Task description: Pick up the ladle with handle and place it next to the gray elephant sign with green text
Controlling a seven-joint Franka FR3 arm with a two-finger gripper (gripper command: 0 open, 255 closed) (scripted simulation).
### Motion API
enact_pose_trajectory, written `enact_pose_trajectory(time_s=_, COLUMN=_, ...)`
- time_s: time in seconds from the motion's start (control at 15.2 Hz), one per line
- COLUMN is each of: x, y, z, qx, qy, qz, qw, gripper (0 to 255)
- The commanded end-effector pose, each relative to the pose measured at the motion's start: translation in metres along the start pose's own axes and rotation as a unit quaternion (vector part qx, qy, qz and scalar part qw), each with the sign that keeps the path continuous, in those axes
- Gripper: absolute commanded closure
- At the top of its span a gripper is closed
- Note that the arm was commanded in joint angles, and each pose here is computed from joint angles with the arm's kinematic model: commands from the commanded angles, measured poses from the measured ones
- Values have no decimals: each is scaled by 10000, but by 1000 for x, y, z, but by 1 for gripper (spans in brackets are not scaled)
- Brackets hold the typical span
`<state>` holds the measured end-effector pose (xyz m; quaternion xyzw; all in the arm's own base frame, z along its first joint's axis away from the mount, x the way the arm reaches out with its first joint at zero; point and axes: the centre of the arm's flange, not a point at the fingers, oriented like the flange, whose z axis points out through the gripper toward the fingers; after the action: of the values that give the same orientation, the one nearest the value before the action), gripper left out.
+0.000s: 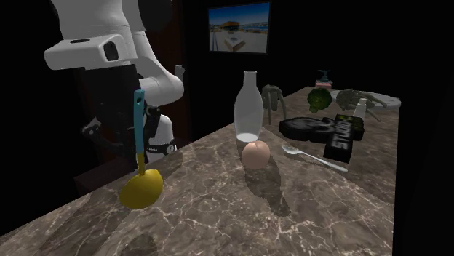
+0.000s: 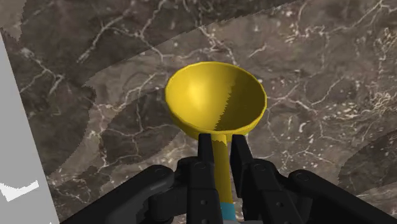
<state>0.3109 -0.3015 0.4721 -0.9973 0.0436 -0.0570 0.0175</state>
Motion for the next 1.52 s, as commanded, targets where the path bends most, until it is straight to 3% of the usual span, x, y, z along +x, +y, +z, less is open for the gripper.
enact_pose_trajectory(time_s=0.0, x=10, y=-10, z=-3, qx=1, qy=-2, qz=0, qw=10000, gripper=255)
enact_pose_trajectory(time_s=1.45, x=196, y=-230, z=26, qx=1, qy=-2, qz=0, qw=10000, gripper=255)
